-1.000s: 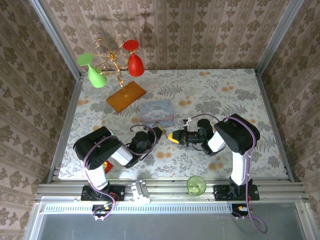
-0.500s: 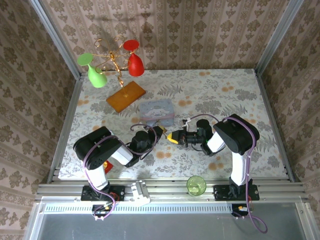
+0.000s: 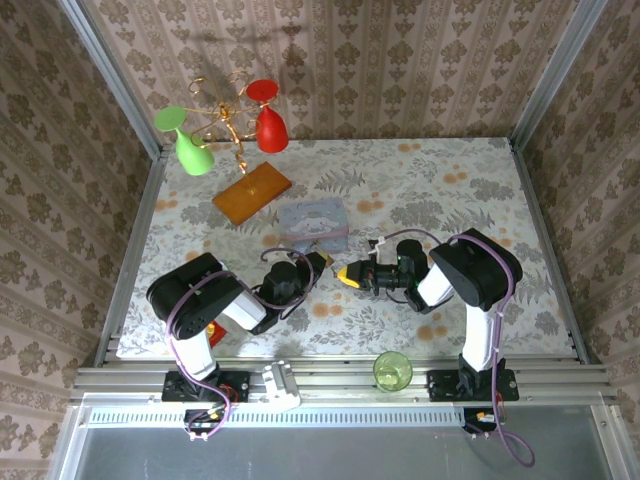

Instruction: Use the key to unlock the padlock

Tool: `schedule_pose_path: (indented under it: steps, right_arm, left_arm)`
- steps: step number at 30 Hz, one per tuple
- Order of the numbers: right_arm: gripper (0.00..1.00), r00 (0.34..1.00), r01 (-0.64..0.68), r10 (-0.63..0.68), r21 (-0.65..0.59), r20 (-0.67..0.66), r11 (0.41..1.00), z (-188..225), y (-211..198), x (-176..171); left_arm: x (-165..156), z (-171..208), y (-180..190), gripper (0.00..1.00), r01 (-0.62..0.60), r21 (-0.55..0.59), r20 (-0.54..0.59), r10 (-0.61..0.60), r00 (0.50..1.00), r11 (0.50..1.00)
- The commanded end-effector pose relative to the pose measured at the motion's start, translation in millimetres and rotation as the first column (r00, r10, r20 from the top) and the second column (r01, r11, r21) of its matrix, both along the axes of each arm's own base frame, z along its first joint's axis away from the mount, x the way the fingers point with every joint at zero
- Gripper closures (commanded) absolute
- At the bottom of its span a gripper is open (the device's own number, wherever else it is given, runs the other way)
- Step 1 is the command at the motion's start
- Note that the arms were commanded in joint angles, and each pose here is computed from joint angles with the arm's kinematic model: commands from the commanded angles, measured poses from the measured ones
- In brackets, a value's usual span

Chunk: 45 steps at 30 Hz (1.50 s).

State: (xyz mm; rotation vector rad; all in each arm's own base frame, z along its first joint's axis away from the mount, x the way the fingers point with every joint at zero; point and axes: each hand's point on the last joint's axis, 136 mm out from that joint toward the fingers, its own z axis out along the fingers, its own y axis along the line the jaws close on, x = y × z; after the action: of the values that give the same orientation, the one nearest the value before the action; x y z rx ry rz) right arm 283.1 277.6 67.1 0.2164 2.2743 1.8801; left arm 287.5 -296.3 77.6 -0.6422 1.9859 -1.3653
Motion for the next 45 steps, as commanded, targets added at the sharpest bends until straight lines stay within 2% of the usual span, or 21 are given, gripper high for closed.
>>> schedule_pose_path:
  steps: [1,22,29,36,45]
  right_arm:
    - [1.00,0.999,0.005,-0.006,0.019,0.046,1.000,10,-1,6]
    - [1.00,0.999,0.016,-0.018,0.037,0.045,0.999,15,8,19]
    - [1.00,0.999,0.046,-0.046,0.021,0.004,0.999,1,6,26]
    - [1.00,0.999,0.049,-0.049,0.028,-0.005,0.998,4,-2,25]
    - [1.00,0.996,0.075,-0.075,0.009,-0.048,0.997,-11,-14,27]
  left_arm:
    - [4,38,-6,1.00,0.005,-0.097,0.090,0.004,0.996,0.995]
    - [-1,44,-20,1.00,0.045,-0.121,0.092,-0.033,0.995,0.992]
    - [-2,46,-25,1.00,0.063,-0.137,0.089,-0.051,0.995,0.989]
    - [-4,35,-21,1.00,0.059,-0.117,0.069,-0.051,0.996,0.991]
    - [-3,37,-23,1.00,0.068,-0.121,0.074,-0.060,0.995,0.990]
